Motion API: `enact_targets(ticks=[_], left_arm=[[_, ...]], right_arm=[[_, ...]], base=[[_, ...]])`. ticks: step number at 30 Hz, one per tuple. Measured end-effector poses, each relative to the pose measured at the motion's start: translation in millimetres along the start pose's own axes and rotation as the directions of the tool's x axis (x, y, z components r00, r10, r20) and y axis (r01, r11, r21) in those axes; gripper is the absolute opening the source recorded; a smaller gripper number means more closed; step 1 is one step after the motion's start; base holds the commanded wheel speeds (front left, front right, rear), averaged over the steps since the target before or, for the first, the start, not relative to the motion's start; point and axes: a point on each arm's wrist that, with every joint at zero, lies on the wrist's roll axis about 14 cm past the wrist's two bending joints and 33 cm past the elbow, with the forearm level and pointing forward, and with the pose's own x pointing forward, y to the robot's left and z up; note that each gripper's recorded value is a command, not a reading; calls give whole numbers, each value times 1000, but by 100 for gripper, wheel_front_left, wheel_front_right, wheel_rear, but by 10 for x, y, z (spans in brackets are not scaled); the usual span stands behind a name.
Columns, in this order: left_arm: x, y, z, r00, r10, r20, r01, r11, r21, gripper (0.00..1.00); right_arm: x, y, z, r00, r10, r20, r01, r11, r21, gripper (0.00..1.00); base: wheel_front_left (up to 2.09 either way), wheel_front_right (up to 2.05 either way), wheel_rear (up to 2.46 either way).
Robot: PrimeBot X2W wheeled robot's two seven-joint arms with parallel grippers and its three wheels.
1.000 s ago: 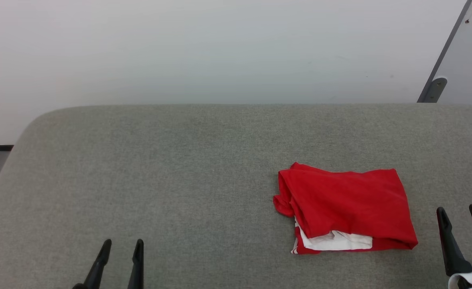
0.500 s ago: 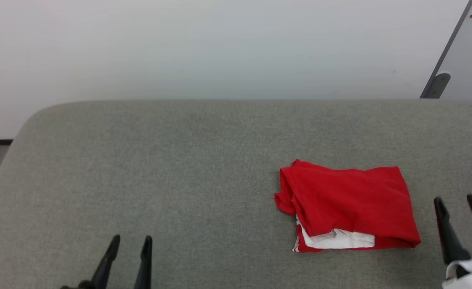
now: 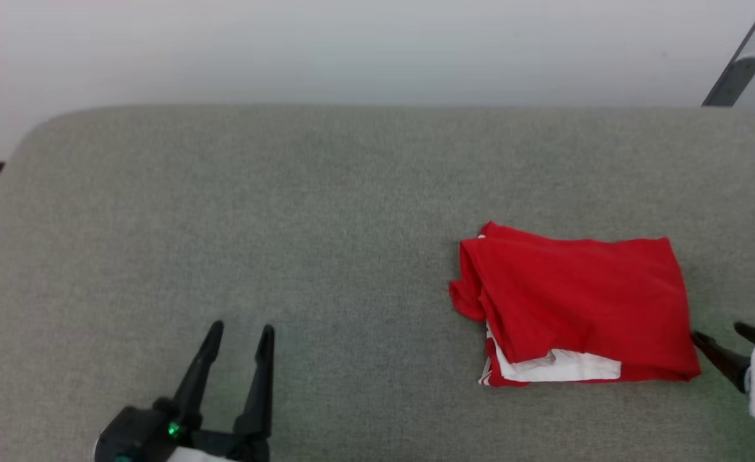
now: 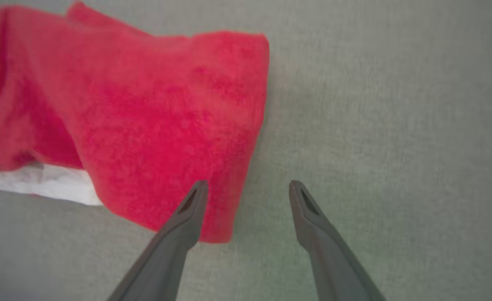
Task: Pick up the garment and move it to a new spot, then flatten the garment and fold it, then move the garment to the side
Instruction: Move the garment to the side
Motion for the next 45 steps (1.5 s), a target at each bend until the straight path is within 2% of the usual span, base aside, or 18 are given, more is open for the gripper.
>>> enact_targets(ticks=[2, 5, 17, 18, 19, 20, 21, 28, 33, 39, 45], left_arm=[[50, -23, -41, 1000, -9, -10, 9, 1000, -7, 100], [125, -42, -93, 1000, -20, -21, 20, 1000, -9, 100], [465, -52, -274, 997, -62, -54, 62, 998, -8, 100], [502, -57, -266, 997, -68, -49, 67, 998, -6, 100], [536, -66, -264, 996, -74, -46, 74, 997, -5, 100], [562, -61, -267, 996, -75, -44, 75, 997, -5, 100], [580, -52, -279, 996, -74, -45, 74, 997, -6, 100], [769, -126, -192, 993, -115, -5, 115, 992, 41, 100], [877, -285, -278, 983, -183, -22, 184, 981, 60, 100], [1054, -560, -392, 960, -279, -33, 281, 957, 69, 100], [1265, -866, -498, 919, -393, -38, 395, 916, 75, 100]], right_arm=[[52, -51, -96, 994, 11, -112, -10, 1000, 13, 100], [147, -67, -130, 979, 27, -201, -23, 999, 22, 100], [686, 44, -328, 936, 73, -343, -72, 997, 16, 100], [718, 48, -330, 937, 79, -341, -76, 997, 22, 97], [751, 55, -321, 939, 84, -333, -80, 996, 26, 46], [780, 61, -314, 942, 90, -322, -83, 996, 34, 32], [802, 53, -308, 947, 92, -308, -82, 996, 44, 0], [795, -61, -143, 988, 72, -137, -56, 991, 120, 0], [537, -556, -113, 997, -64, -49, 72, 982, 177, 0], [88, -1164, -138, 967, -250, 40, 232, 938, 258, 0], [-336, -1671, -148, 904, -420, 85, 382, 880, 282, 0]], base=[[0, 0, 0], [0, 0, 0], [0, 0, 0], [0, 0, 0], [0, 0, 0], [0, 0, 0], [0, 0, 0], [0, 0, 0], [0, 0, 0], [0, 0, 0], [0, 0, 0]])
